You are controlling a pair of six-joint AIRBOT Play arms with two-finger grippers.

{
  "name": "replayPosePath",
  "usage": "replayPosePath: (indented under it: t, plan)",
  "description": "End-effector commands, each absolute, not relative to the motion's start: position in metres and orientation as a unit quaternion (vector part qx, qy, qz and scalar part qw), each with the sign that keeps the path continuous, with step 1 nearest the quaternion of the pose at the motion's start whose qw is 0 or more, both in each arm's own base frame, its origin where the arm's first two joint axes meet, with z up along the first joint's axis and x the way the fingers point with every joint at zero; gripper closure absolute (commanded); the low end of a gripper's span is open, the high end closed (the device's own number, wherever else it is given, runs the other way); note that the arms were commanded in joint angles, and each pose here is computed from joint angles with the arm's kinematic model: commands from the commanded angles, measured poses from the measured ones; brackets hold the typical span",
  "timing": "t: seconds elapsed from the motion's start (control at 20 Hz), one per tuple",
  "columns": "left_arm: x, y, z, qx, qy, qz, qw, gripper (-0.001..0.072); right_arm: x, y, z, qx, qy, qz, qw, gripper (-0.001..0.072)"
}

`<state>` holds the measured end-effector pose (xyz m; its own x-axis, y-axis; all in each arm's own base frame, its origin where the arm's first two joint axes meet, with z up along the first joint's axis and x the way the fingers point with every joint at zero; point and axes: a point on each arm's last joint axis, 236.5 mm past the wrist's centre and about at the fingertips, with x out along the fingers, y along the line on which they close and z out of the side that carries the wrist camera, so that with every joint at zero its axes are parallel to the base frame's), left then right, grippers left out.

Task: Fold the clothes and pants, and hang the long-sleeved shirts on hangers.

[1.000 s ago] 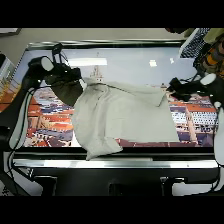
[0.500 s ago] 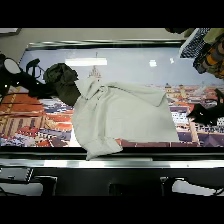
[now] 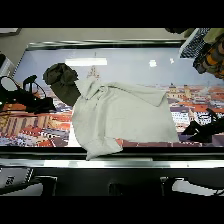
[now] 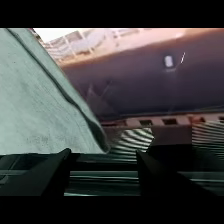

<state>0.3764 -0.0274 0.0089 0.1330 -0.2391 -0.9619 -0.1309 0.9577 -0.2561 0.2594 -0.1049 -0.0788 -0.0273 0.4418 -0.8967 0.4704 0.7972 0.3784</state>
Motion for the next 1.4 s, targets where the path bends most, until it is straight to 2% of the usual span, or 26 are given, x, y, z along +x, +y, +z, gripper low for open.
replayPosePath:
  t: [0.0,0.55,0.7,0.85,1.05,1.15,1.3,1.35]
  plan:
    - [0.376,-0.026,0.005,-0.142,0.656,-0.034,0.741,0.0297,0.246,-0.090,-0.095,0.333,0.723,-0.001,0.606,0.0232]
    - [0.382,-0.026,0.006,-0.143,0.647,-0.033,0.748,0.0297,0.255,-0.060,-0.103,0.376,0.698,0.028,0.609,0.0240]
    - [0.381,-0.026,0.006,-0.142,0.648,-0.033,0.747,0.0320,0.252,-0.053,-0.110,0.338,0.719,0.034,0.607,0.0399]
    - [0.381,-0.023,0.008,-0.144,0.648,-0.031,0.747,0.0318,0.254,-0.056,-0.114,0.325,0.718,0.028,0.615,0.0671]
    - [0.340,-0.021,-0.018,-0.137,0.678,-0.047,0.721,0.0318,0.256,-0.058,-0.110,0.322,0.713,0.027,0.623,0.0680]
    - [0.312,-0.038,-0.037,-0.190,0.670,-0.077,0.713,0.0318,0.257,-0.058,-0.109,0.321,0.710,0.026,0.626,0.0680]
    - [0.290,-0.088,-0.039,-0.342,0.626,-0.147,0.685,0.0318,0.263,-0.056,-0.107,0.330,0.702,0.028,0.630,0.0680]
    - [0.288,-0.102,-0.037,-0.373,0.614,-0.169,0.675,0.0319,0.265,-0.055,-0.107,0.332,0.699,0.030,0.632,0.0680]
